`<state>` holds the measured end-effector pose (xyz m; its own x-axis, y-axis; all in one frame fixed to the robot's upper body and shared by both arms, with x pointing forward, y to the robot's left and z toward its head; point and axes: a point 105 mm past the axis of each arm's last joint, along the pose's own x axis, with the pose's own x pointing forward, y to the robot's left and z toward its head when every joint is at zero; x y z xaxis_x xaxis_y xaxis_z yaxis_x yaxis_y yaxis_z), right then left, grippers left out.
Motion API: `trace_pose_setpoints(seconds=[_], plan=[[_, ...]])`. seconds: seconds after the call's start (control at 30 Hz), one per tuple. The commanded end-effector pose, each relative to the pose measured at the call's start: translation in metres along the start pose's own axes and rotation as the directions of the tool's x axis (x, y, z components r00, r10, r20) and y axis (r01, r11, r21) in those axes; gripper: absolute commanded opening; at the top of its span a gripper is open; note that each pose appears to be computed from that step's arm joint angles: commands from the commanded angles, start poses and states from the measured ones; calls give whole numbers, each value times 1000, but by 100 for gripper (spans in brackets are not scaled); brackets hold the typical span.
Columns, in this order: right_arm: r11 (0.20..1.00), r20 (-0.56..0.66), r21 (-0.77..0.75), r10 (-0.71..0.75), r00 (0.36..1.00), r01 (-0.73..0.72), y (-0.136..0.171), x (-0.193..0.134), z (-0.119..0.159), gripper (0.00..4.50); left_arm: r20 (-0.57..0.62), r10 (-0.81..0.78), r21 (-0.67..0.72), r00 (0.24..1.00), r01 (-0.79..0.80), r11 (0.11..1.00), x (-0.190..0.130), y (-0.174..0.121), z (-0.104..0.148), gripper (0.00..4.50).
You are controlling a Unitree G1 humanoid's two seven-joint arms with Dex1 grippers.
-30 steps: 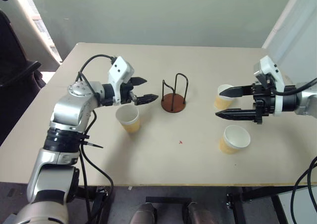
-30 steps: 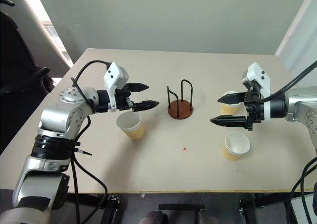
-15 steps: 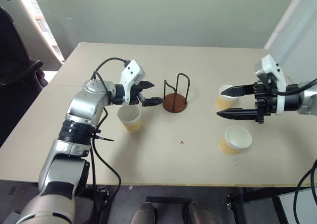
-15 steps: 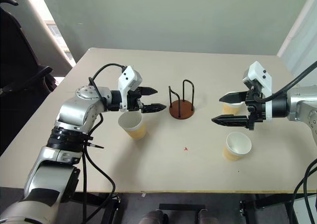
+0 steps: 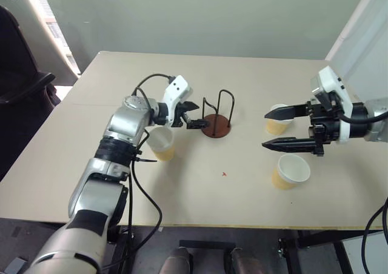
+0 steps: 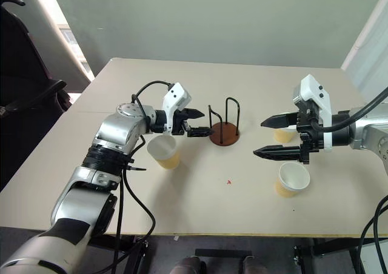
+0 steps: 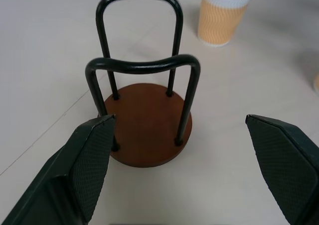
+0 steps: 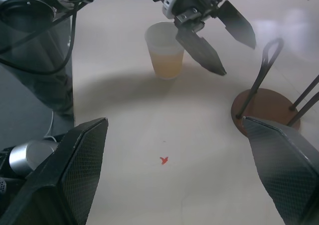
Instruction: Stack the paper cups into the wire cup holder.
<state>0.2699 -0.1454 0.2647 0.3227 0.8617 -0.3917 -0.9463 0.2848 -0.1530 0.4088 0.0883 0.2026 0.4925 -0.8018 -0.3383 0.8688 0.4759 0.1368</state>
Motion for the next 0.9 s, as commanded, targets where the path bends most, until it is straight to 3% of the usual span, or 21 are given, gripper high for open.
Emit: trace_pose_setpoints(seconds=[0.03, 0.73, 0.83, 0.9], plan=[[998, 33, -52, -29, 999, 30, 2, -8, 13, 450, 22, -9, 61, 1000, 8, 998, 2, 0, 17, 448], [999, 40, -37, -39, 998, 41, 2, -8, 10, 450, -7, -65, 119, 998, 65, 991, 45, -16, 20, 448], [998, 43, -33, -46, 998, 47, 1, -8, 9, 450, -8, -32, 135, 999, 33, 990, 49, -13, 19, 391], [998, 45, -30, -49, 998, 51, 0, -8, 9, 450, -2, -14, 133, 1000, 14, 991, 51, -11, 19, 324]])
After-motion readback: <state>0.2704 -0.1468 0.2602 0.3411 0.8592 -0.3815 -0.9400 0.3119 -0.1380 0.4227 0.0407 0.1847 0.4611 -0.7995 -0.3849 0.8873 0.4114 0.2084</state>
